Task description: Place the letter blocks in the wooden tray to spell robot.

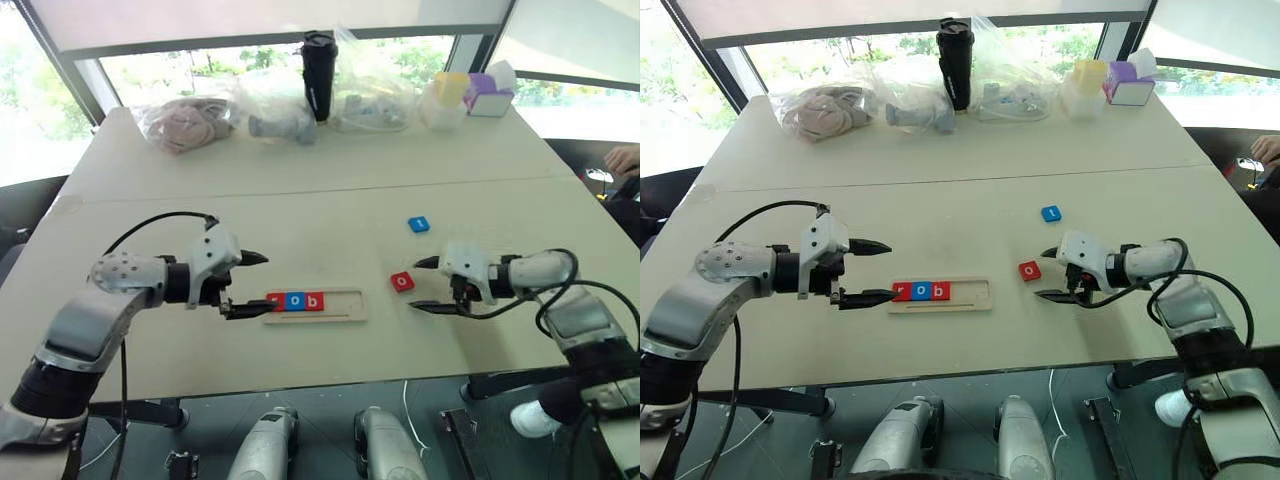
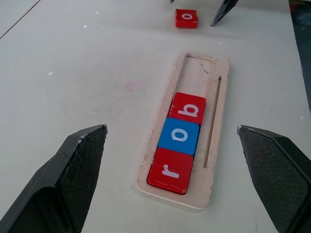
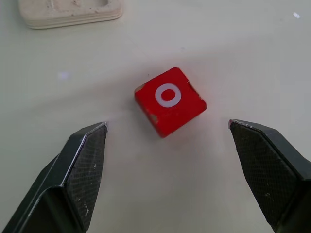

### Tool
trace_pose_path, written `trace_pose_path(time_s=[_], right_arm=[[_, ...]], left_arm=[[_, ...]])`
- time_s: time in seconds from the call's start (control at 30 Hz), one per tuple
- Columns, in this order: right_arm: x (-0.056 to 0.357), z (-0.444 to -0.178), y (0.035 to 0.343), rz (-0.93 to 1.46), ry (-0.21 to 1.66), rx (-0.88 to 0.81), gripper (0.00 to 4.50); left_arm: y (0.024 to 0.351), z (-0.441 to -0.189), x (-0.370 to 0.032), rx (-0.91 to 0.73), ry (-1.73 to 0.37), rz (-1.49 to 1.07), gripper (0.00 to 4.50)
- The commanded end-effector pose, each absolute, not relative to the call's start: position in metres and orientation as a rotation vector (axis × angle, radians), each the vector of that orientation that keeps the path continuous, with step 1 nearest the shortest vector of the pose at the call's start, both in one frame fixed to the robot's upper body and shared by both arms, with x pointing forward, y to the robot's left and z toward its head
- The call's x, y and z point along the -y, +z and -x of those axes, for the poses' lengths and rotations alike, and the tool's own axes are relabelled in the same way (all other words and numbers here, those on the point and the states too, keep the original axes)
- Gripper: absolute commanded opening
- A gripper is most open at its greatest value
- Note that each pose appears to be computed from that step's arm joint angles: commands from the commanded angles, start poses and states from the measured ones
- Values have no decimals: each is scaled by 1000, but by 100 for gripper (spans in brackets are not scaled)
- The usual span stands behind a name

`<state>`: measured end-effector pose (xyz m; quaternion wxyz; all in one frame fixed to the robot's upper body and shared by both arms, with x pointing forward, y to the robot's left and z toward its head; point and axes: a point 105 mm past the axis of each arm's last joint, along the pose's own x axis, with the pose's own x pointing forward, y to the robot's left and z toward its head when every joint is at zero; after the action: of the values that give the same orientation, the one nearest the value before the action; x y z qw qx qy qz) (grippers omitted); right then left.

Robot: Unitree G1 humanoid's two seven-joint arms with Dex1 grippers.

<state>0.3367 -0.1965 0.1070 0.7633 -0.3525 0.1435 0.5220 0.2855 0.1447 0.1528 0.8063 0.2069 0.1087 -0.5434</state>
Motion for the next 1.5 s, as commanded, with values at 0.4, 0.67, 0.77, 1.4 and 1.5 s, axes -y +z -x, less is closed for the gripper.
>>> trace_pose_path(time_s=[0.4, 0.67, 0.77, 1.4, 1.5], right_arm=[[192, -348, 85, 734, 1224, -428, 296], [184, -346, 104, 557, 1196, -388, 115], [157, -337, 136, 462, 1213, -298, 115], [67, -297, 109, 652, 1337, -300, 115], [68, -301, 109, 660, 1329, -301, 115]], left_arm=[[161, -279, -147, -197, -1113, -450, 450], [160, -281, -146, -196, -1118, -450, 450], [161, -282, -149, -200, -1117, -455, 450], [156, -271, -146, -238, -1175, -441, 450], [156, -271, -146, -237, -1170, -437, 450]])
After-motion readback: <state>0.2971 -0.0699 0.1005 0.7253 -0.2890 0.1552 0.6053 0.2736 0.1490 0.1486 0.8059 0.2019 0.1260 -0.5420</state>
